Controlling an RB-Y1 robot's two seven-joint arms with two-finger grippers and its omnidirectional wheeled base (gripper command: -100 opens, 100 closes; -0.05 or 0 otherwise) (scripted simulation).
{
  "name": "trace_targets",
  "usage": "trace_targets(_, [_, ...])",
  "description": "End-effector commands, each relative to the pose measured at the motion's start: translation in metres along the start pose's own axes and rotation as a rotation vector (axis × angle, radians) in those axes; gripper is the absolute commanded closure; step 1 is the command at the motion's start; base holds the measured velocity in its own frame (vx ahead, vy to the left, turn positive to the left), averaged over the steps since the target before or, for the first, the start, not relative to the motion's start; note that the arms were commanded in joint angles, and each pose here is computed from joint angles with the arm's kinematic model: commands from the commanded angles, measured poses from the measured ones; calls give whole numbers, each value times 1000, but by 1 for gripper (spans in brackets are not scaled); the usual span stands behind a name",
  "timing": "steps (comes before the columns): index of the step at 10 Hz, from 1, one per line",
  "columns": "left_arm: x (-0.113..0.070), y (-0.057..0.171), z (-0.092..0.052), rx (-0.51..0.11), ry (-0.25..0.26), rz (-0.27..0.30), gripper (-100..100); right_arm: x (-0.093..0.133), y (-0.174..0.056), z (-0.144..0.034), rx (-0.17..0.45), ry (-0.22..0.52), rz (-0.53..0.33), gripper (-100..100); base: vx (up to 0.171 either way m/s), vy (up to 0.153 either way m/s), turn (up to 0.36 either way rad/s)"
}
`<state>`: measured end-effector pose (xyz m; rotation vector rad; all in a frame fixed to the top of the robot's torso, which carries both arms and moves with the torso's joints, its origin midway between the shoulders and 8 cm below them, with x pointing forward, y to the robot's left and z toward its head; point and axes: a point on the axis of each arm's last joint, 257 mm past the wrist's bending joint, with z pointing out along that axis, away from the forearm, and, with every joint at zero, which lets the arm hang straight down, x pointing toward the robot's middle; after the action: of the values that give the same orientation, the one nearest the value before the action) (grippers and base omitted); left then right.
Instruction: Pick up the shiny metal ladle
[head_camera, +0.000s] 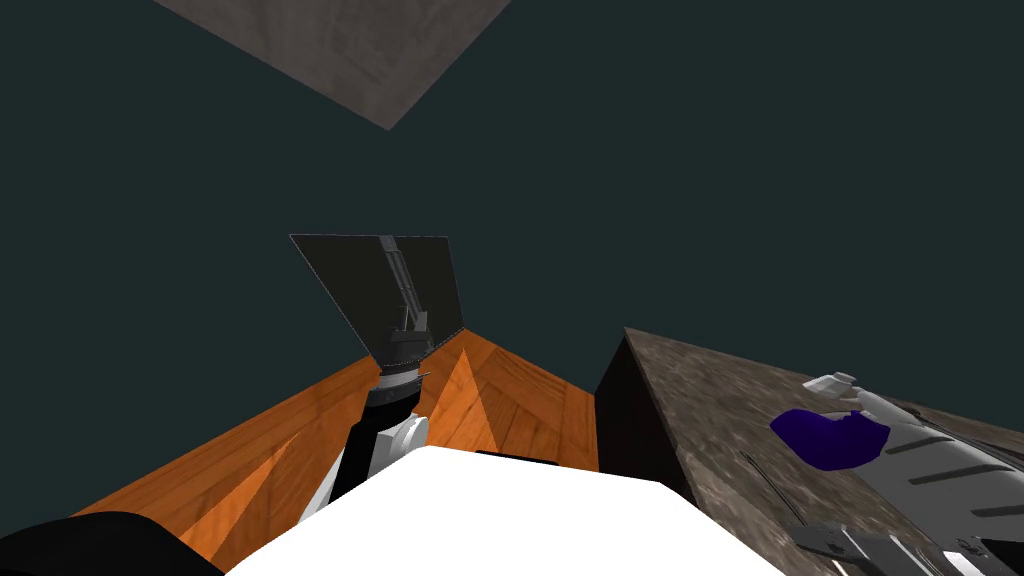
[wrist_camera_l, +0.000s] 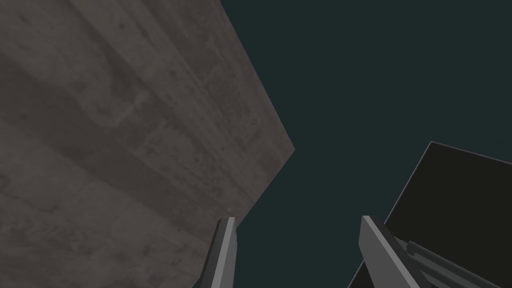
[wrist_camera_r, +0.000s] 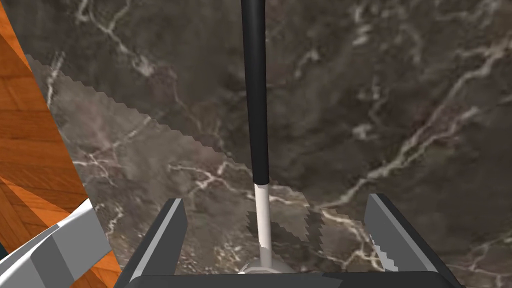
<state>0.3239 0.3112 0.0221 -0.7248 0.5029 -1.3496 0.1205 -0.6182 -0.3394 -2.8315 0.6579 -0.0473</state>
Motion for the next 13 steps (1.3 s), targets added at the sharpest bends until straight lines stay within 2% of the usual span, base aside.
trace_targets(1, [0,0,0,0,0,0,0,-8,8,0,10,-6,-1,-100,146,84,-198])
trace_targets(3, [0,0,0,0,0,0,0,-8,11,-1,6,-4,-54,-100,84,70,-81])
trace_targets(4, [0,0,0,0,0,0,0,-7,10,-1,5,-3,-36,-100,12,10,3])
trace_targets(5, [0,0,0,0,0,0,0,-7,10,-1,6,-3,-42,100,0,0,0])
trace_targets(9, [0,0,0,0,0,0,0,-7,9,-2,5,-3,-43,100,0,0,3])
trace_targets(10, [0,0,0,0,0,0,0,-7,9,-2,5,-3,-43,0,0,0,0])
trace_targets(11, [0,0,0,0,0,0,0,0,0,0,0,0,-38,100,-141,-89,293])
trace_targets(12, [0,0,0,0,0,0,0,0,0,0,0,0,-17,100,-164,-105,183])
trace_targets(13, [0,0,0,0,0,0,0,9,-8,0,-10,8,-34,100,-163,-116,191])
